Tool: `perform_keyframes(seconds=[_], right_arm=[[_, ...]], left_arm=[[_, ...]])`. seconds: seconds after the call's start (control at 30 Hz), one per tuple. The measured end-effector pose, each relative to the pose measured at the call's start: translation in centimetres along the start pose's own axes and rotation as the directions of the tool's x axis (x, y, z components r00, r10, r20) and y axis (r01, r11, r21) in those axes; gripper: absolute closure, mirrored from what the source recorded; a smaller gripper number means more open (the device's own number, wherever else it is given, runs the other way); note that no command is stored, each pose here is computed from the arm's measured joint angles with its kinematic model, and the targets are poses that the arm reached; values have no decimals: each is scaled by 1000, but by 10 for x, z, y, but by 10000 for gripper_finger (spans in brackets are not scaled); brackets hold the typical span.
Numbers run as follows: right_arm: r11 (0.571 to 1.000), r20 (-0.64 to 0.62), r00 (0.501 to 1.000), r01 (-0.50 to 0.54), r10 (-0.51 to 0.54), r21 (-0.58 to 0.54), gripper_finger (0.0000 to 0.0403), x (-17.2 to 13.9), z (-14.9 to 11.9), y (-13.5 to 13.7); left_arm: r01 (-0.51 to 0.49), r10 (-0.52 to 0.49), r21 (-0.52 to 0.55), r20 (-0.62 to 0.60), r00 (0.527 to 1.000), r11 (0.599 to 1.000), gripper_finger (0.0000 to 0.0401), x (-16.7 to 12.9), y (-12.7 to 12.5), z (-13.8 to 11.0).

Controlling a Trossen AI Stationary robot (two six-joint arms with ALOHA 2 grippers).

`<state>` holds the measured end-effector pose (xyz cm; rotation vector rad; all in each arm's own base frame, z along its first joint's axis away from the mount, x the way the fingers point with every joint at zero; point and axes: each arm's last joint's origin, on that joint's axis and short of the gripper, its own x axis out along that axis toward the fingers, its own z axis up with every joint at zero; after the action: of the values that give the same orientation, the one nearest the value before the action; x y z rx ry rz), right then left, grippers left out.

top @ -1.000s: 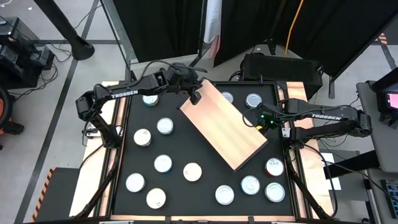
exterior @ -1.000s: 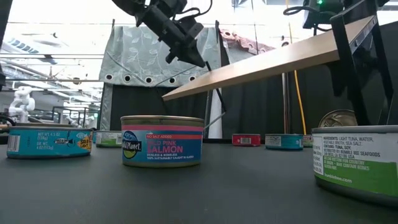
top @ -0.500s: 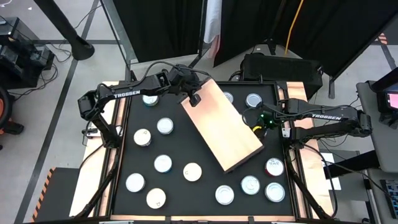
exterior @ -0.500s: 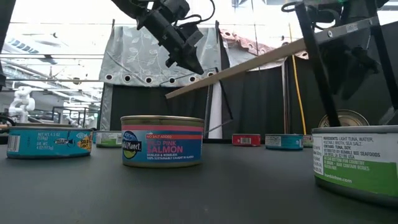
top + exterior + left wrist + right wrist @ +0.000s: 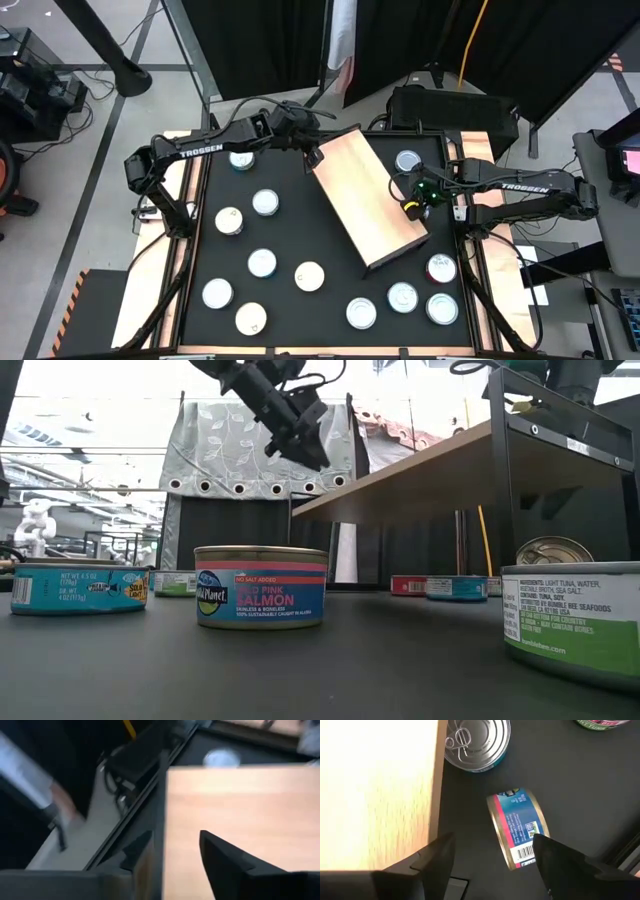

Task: Stack canned seafood by type on shelf
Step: Adjust the shelf

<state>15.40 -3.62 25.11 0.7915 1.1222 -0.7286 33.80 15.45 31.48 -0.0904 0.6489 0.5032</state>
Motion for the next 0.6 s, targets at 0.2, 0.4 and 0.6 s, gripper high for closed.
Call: perform_keyframes(seconds=[0.2, 0.4, 0.6], right_arm=[[1000, 2, 1000, 0, 0, 2, 145, 0, 0, 0], [1000, 2, 1000, 0, 0, 4, 145, 0, 0, 0], [1000, 4, 1000, -2, 2, 9, 145, 0, 0, 0]], left_arm=[[-14, 16, 19, -106, 994, 1000, 226, 20, 12, -14], [29, -24, 27, -160, 987, 999, 231, 41, 16, -24], [11, 1, 78, -162, 987, 997, 313, 42, 16, -25]])
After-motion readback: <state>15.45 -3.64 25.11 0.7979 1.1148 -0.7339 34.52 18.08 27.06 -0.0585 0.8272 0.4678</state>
